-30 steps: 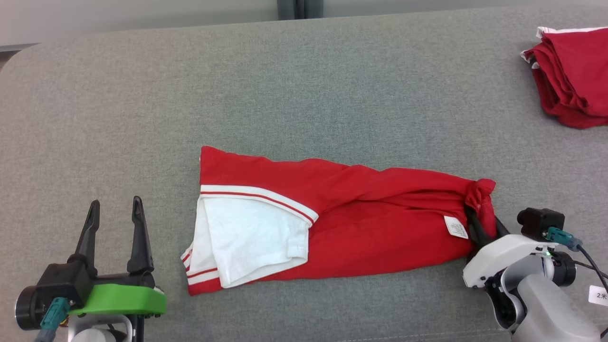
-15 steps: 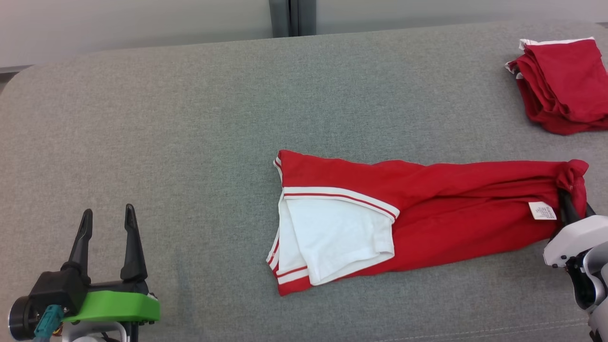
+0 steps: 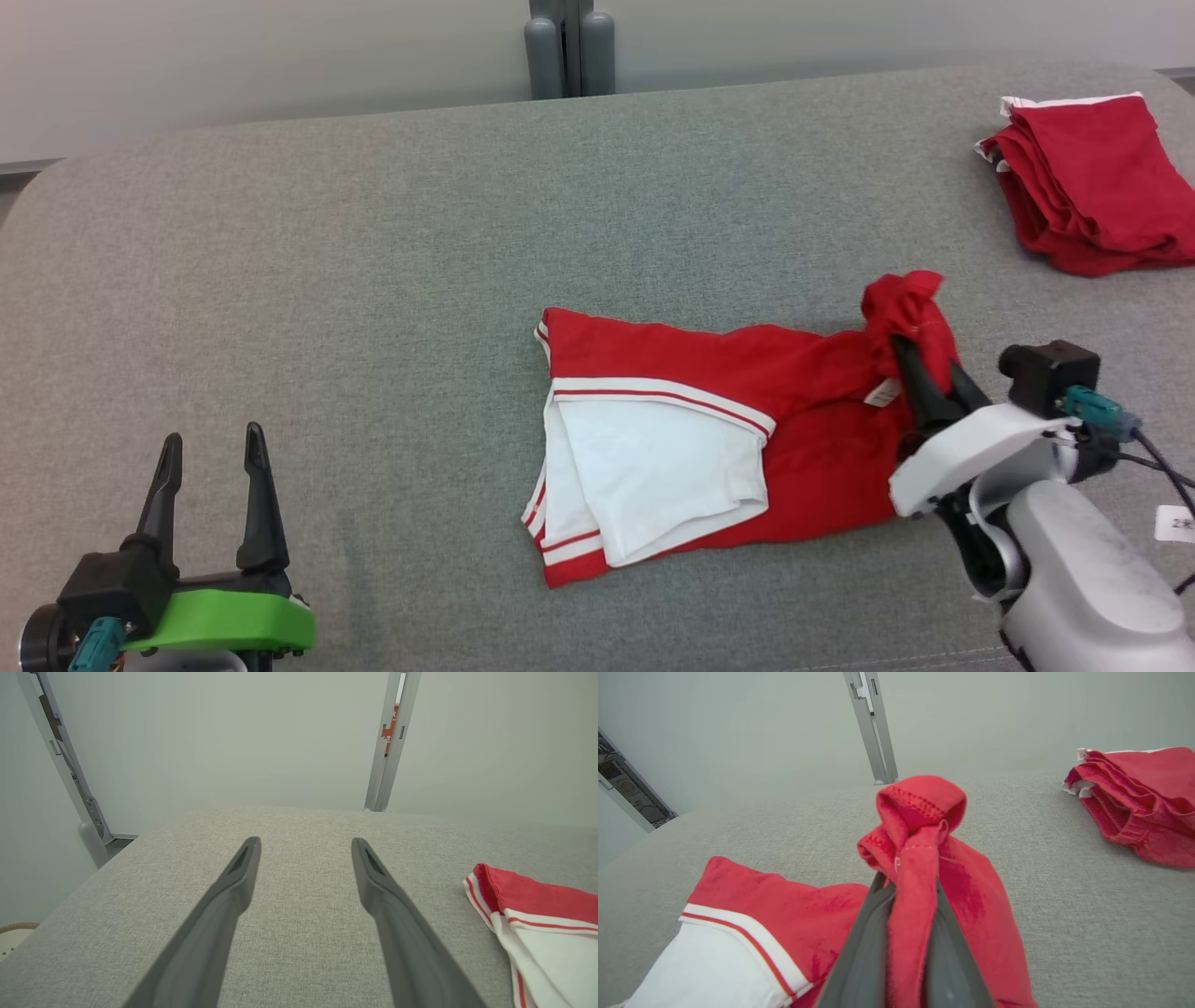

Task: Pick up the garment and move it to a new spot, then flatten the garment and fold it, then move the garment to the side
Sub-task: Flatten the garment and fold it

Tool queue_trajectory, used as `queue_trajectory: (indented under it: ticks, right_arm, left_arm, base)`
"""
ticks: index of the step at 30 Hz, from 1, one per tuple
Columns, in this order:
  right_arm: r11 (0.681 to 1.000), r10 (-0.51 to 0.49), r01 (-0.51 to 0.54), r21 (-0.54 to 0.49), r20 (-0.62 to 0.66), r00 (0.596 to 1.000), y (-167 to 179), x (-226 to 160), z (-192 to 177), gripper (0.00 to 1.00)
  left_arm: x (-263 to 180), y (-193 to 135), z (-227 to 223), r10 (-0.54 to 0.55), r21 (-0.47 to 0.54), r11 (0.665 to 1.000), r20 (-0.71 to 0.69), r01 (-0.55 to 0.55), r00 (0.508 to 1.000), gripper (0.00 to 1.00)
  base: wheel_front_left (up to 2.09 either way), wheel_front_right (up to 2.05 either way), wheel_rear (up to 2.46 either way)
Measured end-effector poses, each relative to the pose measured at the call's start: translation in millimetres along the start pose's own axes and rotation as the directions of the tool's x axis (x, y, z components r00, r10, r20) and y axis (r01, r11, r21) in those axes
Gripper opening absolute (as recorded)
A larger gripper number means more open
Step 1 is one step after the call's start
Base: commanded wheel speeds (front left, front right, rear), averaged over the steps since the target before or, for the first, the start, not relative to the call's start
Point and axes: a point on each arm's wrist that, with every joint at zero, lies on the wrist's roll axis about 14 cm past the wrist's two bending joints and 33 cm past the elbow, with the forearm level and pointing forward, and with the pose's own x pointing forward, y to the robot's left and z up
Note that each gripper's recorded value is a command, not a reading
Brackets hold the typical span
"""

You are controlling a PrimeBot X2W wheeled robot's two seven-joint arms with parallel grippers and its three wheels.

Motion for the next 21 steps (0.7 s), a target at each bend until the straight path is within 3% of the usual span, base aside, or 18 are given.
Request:
queue_trajectory:
  ticks: [6,12,21]
  right_arm:
    - [0.983,0.174,-0.173,0.061,-0.003,0.985,77.1,10.2,-3.6,0.00]
    - [0.956,0.282,-0.276,0.104,-0.043,0.959,129.1,15.7,-18.0,0.00]
    - [0.922,0.378,-0.365,0.133,-0.097,0.921,174.0,33.2,-36.4,0.00]
  left_arm:
    - [-4.6,4.2,-3.0,0.014,-0.002,1.000,-0.011,-0.014,1.000,1.00]
    - [-6.7,8.3,-5.1,0.027,-0.003,1.000,-0.019,-0.027,0.999,1.00]
    - [-5.6,10.9,-11.5,0.038,-0.010,0.999,-0.039,-0.038,0.999,1.00]
  base:
    - [0.00,0.00,0.00]
    - [0.00,0.00,0.00]
    - [0.00,0.00,0.00]
